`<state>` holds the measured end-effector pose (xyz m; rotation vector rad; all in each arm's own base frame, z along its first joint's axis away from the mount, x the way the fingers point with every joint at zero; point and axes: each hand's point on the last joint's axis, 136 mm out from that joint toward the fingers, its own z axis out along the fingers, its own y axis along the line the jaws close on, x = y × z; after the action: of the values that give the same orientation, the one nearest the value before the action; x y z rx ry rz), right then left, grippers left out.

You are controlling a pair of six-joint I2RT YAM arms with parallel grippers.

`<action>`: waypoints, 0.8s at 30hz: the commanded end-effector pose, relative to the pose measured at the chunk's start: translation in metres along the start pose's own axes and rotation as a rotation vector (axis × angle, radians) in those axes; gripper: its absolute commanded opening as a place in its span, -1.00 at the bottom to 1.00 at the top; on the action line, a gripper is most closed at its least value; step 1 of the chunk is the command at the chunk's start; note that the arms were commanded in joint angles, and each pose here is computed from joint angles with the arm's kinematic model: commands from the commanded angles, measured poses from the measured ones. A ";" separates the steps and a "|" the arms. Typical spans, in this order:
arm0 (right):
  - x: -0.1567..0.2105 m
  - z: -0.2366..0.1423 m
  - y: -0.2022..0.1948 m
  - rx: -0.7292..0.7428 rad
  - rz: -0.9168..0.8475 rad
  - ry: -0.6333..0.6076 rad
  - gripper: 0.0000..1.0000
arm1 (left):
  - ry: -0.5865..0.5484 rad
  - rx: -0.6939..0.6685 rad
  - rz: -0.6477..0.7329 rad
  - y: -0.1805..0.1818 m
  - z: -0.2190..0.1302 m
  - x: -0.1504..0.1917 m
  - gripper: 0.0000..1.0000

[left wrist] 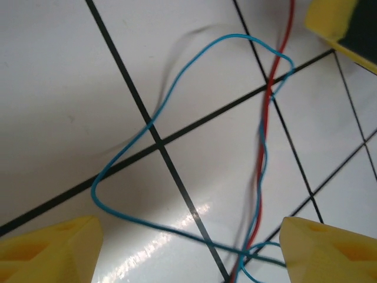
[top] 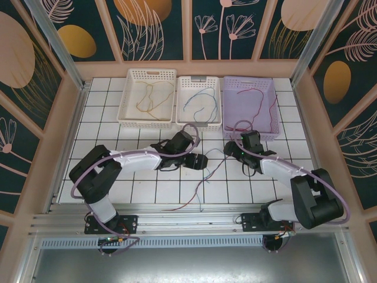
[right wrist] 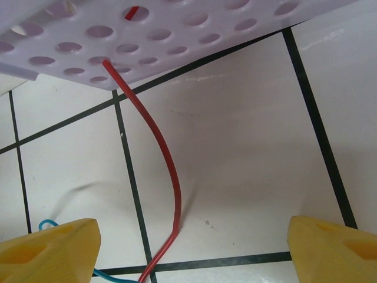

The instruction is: Untangle the cables

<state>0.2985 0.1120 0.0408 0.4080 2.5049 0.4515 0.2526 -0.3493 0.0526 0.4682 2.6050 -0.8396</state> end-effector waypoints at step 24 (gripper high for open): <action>-0.023 0.035 0.015 0.021 -0.075 -0.034 -0.34 | -0.144 0.019 0.051 -0.029 -0.044 -0.045 -1.00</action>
<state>0.3265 0.1157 0.0226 0.3525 2.5202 0.3596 0.2714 -0.3521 0.0881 0.4585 2.5156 -0.7903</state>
